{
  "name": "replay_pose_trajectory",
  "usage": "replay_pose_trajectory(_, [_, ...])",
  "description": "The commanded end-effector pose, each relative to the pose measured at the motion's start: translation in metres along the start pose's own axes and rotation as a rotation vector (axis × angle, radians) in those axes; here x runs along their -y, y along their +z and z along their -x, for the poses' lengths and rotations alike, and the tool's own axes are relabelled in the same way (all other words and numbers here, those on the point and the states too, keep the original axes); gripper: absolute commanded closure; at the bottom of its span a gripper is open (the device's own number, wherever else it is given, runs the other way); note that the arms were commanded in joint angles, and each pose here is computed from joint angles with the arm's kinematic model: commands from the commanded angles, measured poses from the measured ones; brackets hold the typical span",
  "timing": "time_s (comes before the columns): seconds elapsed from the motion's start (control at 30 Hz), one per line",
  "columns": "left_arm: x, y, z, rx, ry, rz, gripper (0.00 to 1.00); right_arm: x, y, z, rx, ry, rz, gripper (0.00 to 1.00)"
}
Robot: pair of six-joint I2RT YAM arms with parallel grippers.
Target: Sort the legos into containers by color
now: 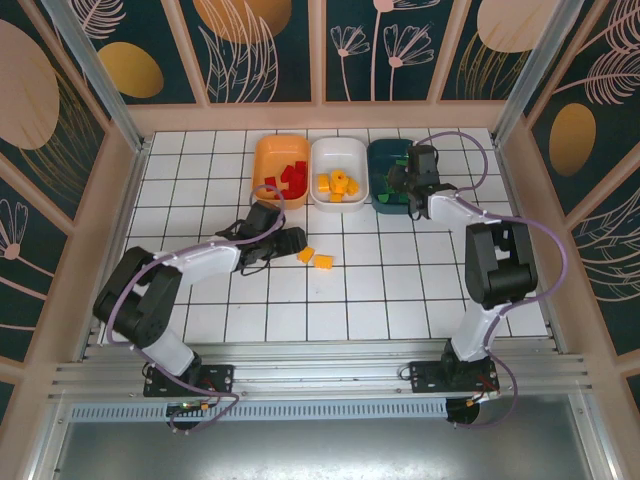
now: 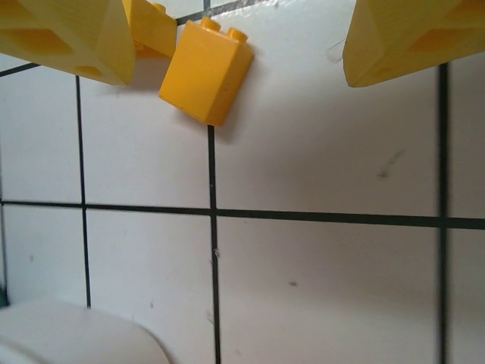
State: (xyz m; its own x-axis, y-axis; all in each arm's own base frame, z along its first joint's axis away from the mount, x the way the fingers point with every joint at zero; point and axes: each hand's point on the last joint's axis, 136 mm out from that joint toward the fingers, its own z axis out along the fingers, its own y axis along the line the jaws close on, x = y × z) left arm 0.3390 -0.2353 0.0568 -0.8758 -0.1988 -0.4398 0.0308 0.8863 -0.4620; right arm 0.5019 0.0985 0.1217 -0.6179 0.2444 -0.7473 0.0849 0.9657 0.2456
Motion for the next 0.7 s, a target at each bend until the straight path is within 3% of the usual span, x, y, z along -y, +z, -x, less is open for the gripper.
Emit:
replay_pose_trajectory(0.0, [0.008,0.007,-0.005,-0.034,0.102,0.027,0.28,-0.004,0.012,-0.004,-0.046,0.012,0.042,0.56])
replay_pose_trajectory(0.27, [0.005,0.01,-0.016,-0.066,0.137,0.051,0.3,-0.001,0.0,0.012,-0.002,0.029,0.013,0.31])
replay_pose_trajectory(0.47, [-0.002,0.007,-0.021,-0.081,0.197,0.09,0.34,-0.016,-0.055,0.03,0.126,0.05,0.024,0.26])
replay_pose_trajectory(0.67, [0.004,0.009,-0.031,-0.111,0.266,0.083,0.39,-0.04,-0.095,0.009,0.161,0.005,0.053,0.25])
